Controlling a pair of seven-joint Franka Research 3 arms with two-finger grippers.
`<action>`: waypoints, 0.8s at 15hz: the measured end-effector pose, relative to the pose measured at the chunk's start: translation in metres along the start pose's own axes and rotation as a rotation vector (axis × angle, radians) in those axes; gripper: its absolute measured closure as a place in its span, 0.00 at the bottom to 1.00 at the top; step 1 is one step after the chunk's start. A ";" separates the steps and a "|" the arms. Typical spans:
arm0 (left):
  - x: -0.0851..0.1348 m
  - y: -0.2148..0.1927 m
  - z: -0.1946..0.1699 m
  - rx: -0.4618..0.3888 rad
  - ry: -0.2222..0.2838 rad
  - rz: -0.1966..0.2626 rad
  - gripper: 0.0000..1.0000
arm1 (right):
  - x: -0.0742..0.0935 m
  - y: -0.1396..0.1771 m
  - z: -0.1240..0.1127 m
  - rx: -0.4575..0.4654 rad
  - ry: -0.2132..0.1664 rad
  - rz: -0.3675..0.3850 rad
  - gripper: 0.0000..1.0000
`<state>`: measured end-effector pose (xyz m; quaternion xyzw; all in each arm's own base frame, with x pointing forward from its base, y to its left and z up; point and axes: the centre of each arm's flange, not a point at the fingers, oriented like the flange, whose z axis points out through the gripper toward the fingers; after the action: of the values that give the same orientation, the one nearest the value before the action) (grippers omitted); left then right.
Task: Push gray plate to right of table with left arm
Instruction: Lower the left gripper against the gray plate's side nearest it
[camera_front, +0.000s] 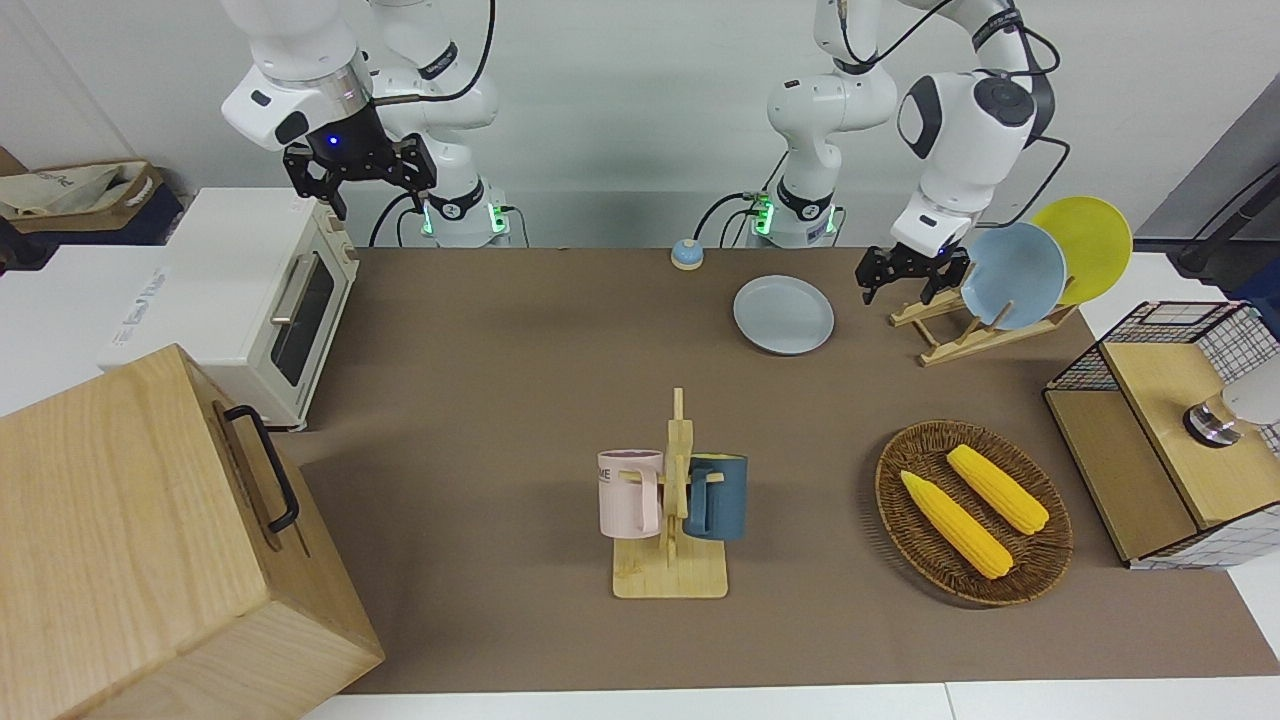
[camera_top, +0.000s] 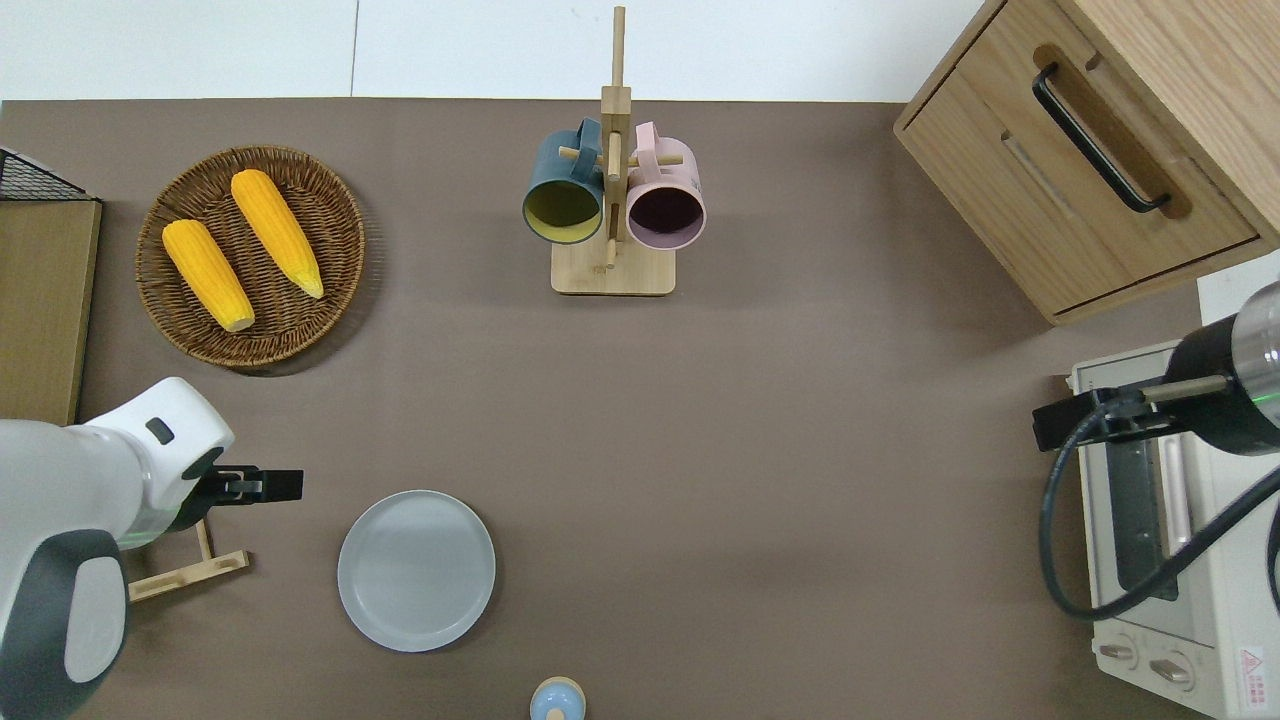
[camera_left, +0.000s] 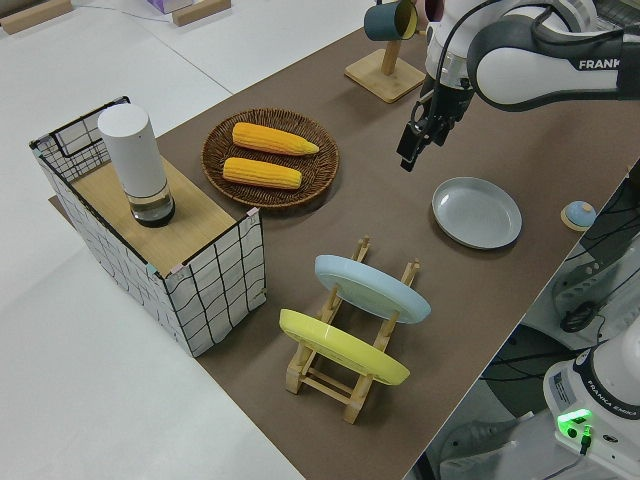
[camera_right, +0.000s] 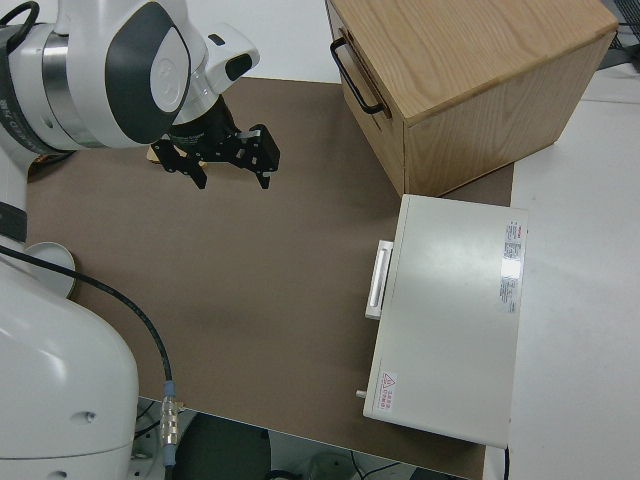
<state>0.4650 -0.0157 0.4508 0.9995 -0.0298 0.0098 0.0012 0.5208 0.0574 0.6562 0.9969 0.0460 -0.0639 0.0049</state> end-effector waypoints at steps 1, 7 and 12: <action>-0.005 0.002 0.008 0.000 0.002 0.002 0.00 | 0.000 0.000 0.000 0.000 0.000 0.000 0.01; -0.033 0.018 0.068 -0.008 0.030 0.023 0.00 | 0.000 0.000 0.000 0.000 0.000 0.000 0.01; -0.047 0.024 0.092 -0.008 0.015 0.037 0.00 | 0.000 0.000 0.000 0.000 0.000 0.000 0.01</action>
<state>0.4184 -0.0369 0.3578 0.9987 -0.0483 0.0174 0.0051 0.5208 0.0574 0.6562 0.9969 0.0460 -0.0639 0.0049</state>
